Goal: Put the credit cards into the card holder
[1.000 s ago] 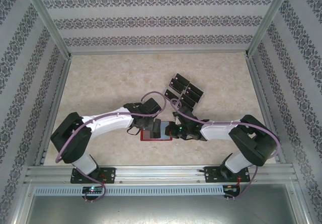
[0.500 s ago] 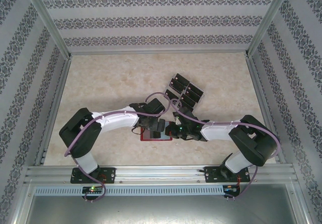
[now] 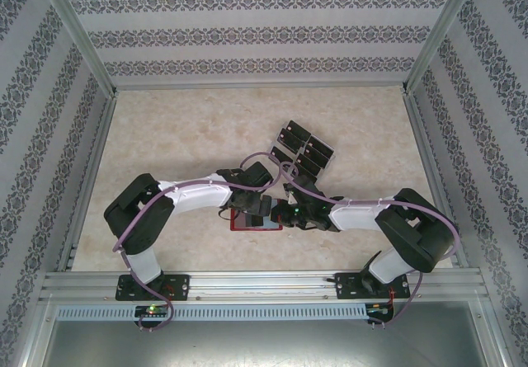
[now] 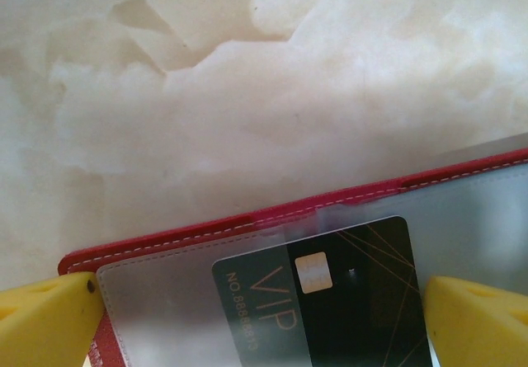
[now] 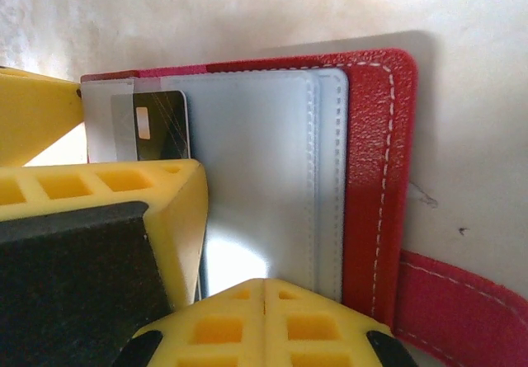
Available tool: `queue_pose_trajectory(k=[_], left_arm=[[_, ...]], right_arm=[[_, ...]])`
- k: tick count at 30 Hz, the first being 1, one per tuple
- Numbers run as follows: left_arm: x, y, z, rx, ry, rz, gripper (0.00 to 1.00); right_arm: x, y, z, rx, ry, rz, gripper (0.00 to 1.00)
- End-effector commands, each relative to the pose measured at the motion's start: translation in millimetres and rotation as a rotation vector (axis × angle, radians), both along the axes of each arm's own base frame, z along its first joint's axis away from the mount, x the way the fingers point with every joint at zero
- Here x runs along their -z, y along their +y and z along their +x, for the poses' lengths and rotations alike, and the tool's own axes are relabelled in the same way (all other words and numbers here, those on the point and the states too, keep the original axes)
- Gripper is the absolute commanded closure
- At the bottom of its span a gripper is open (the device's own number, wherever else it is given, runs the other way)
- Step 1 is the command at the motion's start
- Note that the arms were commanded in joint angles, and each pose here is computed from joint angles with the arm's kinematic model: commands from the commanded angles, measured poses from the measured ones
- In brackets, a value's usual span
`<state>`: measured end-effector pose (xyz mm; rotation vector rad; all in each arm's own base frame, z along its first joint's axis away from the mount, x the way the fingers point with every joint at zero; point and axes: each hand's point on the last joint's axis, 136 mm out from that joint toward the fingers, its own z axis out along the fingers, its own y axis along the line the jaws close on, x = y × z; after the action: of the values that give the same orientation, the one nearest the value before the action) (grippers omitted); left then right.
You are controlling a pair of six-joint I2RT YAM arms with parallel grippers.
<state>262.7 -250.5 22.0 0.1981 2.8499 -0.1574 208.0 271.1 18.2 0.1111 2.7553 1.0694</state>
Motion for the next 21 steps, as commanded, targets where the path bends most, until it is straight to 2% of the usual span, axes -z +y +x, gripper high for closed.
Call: queue_pose_trajectory(k=[1,21], left_arm=[[5,19,-14,0.007,0.014,0.078,0.00],[2,61,-23,-0.008,0.009,0.158,0.00]], right_arm=[[23,-22,-8,0.047,0.047,-0.107,1.00],[28,-26,-8,0.058,0.057,-0.126,1.00]])
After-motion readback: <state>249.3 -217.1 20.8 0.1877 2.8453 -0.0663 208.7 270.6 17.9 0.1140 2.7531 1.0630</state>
